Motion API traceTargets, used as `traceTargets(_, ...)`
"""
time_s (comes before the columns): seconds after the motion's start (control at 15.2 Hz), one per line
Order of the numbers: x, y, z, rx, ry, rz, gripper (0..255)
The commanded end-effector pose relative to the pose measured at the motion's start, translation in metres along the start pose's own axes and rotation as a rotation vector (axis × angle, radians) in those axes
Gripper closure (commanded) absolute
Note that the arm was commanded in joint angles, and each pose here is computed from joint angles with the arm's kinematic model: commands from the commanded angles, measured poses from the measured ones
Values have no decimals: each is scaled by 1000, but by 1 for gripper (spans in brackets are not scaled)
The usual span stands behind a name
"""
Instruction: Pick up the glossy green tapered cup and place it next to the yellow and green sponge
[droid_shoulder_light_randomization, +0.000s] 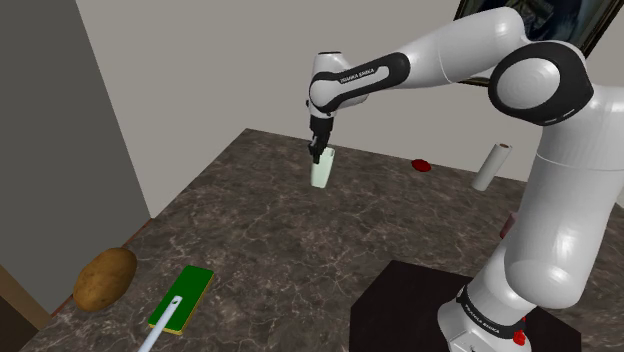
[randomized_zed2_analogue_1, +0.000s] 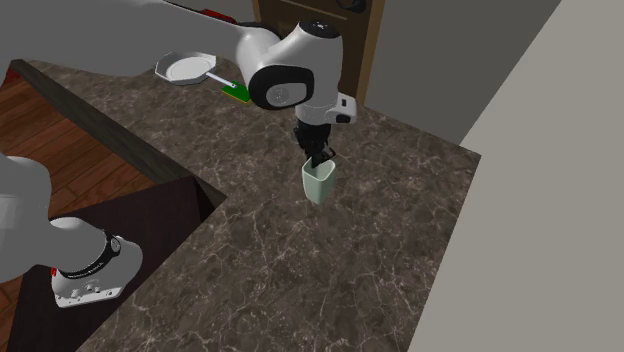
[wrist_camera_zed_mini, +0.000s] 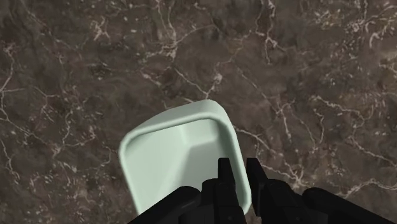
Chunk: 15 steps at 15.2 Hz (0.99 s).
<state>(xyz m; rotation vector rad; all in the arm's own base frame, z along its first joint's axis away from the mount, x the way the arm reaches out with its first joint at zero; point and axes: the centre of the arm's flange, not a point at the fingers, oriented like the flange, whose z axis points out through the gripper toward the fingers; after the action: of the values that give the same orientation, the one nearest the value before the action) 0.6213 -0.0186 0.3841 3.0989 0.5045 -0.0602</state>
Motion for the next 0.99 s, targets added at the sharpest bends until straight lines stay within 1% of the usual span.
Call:
traceTargets(0.0, 0, 0, -9, 0, 0, 0, 255)
traceTargets(0.92, -2, 0, -83, 0, 0, 0, 255)
